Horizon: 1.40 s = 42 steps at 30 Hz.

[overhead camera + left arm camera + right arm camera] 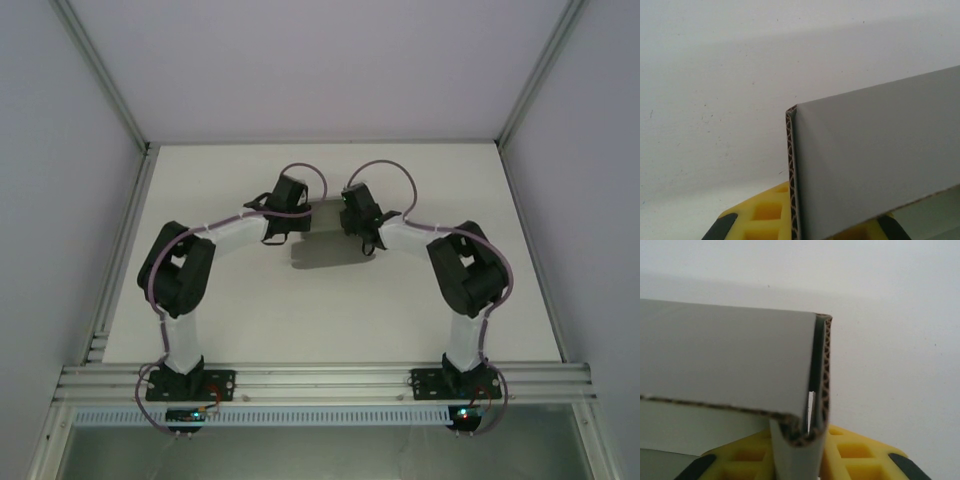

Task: Assemble paper box

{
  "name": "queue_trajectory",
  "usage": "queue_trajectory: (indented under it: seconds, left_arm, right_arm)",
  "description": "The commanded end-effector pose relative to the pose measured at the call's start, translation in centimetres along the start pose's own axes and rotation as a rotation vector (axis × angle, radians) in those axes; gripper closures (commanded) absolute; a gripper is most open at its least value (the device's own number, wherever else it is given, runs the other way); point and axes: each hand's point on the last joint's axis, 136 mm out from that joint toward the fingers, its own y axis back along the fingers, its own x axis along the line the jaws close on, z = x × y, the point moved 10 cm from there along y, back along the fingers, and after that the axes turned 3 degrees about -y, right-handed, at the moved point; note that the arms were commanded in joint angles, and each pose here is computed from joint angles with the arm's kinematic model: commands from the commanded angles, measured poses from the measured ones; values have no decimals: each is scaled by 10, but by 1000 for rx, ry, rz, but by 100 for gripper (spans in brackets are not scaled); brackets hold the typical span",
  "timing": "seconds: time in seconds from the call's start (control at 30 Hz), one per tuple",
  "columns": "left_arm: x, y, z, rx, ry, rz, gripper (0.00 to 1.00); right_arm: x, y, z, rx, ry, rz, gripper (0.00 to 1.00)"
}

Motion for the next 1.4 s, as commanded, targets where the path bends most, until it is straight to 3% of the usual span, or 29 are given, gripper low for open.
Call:
queue_trajectory:
  seconds: [0.0,0.1,0.23,0.33,0.37,0.43,0.5,0.73,0.8,1.03,1.27,1.37]
  left_arm:
    - [-2,7,3,-6,-46,-9,100]
    - [-1,6,3,-2,-44,-6,100]
    - [-2,6,5,-10,-41,-6,100]
    - [-3,6,7,-10,-39,-12,100]
    - [-3,7,7,-13,-40,-14,100]
    - [-3,7,8,-15,-40,-15,100]
    - [-3,7,8,-12,-42,-12,100]
    - [-2,7,7,-8,-39,-12,100]
    - [-3,7,8,-9,-38,-16,100]
    - [-1,11,10,-18,-28,6,100]
    - [-1,20,18,-36,-1,45,100]
    - [-2,22,20,-39,7,47,100]
  right_arm:
    - [-9,11,15,-68,4,40,70]
    - [-12,13,13,-48,-14,78,66]
    - [-9,20,14,-50,-21,162,50]
    - [-10,25,16,-72,-37,162,49]
    - [-11,27,18,-73,-44,153,50]
    - [-14,27,16,-50,-50,141,65]
    - [-18,22,12,2,-63,144,73]
    - [-19,2,-8,136,-90,169,68]
    - [-21,-5,-11,155,-103,136,79]
    - [-34,-21,-12,238,-112,-53,95]
    - [-56,-22,-22,312,-60,-574,100]
    - [-61,-26,-26,306,-46,-710,100]
